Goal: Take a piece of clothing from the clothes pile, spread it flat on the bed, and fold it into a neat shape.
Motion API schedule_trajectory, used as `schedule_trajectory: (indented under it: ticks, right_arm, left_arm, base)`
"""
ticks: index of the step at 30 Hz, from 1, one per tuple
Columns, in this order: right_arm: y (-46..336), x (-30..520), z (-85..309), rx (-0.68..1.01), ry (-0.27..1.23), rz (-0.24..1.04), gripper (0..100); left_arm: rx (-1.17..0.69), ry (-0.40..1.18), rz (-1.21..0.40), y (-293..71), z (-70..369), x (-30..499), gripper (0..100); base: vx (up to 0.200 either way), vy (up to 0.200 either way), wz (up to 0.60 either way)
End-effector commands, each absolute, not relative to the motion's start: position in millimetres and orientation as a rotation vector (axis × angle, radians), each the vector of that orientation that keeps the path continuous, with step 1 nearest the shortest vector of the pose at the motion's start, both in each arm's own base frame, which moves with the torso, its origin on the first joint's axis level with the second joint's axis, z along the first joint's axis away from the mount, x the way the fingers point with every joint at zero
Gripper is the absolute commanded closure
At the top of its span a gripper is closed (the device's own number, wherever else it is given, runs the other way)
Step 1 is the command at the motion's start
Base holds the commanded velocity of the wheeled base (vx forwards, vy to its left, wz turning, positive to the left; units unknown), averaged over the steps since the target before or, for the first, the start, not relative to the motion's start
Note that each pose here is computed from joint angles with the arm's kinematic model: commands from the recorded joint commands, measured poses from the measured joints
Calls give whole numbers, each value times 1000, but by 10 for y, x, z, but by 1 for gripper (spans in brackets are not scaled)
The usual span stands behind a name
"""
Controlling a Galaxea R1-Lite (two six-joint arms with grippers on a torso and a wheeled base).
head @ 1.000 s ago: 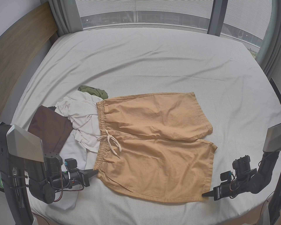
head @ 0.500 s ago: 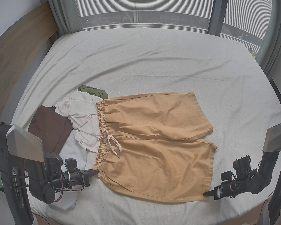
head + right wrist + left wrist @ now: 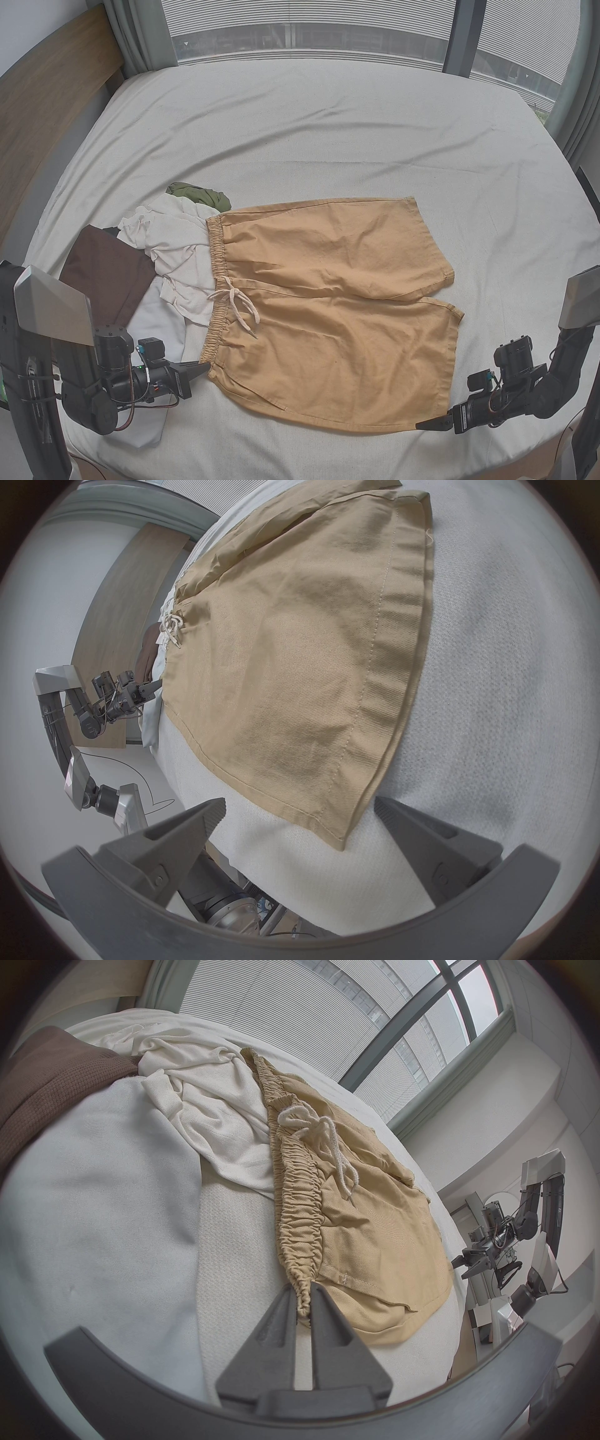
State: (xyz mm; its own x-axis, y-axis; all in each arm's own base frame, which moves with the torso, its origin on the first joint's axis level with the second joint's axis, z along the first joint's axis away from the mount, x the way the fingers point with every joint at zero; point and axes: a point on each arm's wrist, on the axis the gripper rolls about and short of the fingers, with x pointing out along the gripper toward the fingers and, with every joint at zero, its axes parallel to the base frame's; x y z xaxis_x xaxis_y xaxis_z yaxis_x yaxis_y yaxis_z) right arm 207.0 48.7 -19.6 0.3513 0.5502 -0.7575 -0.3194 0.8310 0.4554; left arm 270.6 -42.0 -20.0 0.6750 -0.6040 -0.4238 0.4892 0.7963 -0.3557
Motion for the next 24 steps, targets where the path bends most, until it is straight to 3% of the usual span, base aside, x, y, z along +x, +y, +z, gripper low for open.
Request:
schedule_trajectory:
  ticks: [1, 2, 15, 24]
  right_arm:
    - [494, 2069, -206, 245, 1079, 570, 0]
    - [494, 2069, -206, 245, 1079, 570, 100]
    - [490, 2050, -195, 243, 1085, 568, 100]
    - [460, 1918, -102, 237, 1115, 568, 100]
  left_arm:
    - [-221, 554, -620, -419, -200, 2706, 100]
    - [-221, 554, -620, -419, -200, 2706, 100]
    - [-222, 559, -621, -418, -203, 2695, 100]
    - [-273, 658, -695, -384, -176, 2360, 100]
  base:
    - [0, 0, 0]
    - [0, 0, 0]
    - [0, 0, 0]
    - [0, 0, 0]
